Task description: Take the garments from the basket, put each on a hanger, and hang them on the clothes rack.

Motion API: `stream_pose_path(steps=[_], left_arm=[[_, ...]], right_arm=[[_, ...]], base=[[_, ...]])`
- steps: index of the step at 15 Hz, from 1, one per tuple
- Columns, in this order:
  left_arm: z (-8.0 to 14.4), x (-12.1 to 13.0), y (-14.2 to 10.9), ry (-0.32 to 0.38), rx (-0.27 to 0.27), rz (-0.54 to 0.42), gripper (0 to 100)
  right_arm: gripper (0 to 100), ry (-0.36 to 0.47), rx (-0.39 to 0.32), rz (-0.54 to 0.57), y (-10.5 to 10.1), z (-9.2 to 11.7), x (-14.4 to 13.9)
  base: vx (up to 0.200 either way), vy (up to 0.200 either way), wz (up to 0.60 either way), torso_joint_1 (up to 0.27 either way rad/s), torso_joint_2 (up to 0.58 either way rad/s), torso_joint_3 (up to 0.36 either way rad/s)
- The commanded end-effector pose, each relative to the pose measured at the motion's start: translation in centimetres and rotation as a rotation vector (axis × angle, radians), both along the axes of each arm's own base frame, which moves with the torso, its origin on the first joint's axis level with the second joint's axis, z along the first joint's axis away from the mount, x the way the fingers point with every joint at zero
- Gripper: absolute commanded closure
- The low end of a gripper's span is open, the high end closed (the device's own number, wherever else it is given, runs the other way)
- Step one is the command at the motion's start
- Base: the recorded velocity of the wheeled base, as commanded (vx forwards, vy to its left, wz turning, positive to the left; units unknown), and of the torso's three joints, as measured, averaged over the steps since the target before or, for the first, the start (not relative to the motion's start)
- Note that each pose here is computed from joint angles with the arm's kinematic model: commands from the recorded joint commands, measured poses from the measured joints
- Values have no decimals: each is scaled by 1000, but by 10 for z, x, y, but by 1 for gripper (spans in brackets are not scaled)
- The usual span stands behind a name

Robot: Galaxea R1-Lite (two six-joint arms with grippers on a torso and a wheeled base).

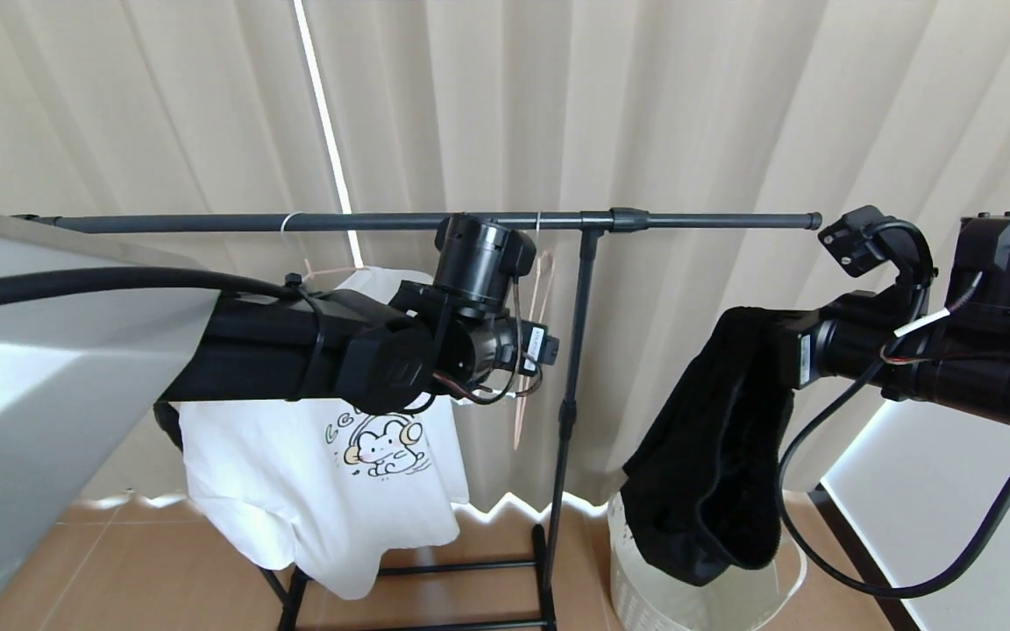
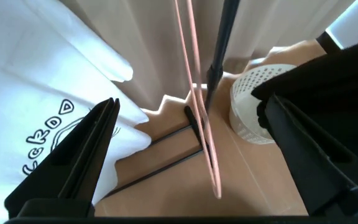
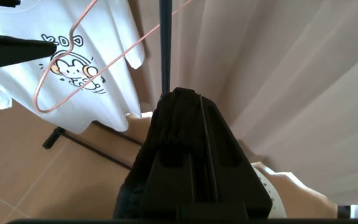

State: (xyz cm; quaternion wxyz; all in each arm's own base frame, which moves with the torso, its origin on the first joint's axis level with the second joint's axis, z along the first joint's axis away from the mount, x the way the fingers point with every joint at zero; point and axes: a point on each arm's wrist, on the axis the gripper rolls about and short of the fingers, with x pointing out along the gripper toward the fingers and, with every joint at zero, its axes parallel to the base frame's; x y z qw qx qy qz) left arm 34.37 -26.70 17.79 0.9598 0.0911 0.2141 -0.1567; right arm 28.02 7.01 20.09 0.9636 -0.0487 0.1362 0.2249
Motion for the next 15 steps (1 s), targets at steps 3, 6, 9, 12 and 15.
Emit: stream_pose_path(steps=[3, 6, 9, 12, 15], left_arm=[[-23, 33, -15, 0, -20, 52, 0], [-44, 56, -22, -5, -15, 82, 0], [-48, 64, -22, -11, -21, 92, 0], [-51, 70, -18, -16, -13, 122, 0], [-50, 70, -17, -21, -12, 140, 0]], right_arm=[[100, -3, 0, 1, 0, 1, 1], [100, 2, -1, 1, 0, -1, 2], [100, 2, -1, 1, 0, -1, 2], [100, 0, 0, 1, 1, -1, 2], [100, -1, 0, 1, 1, -1, 2]], base=[[0, 0, 0, 0, 0, 0], [0, 0, 0, 0, 0, 0], [0, 0, 0, 0, 0, 0], [0, 0, 0, 0, 0, 0], [0, 0, 0, 0, 0, 0]])
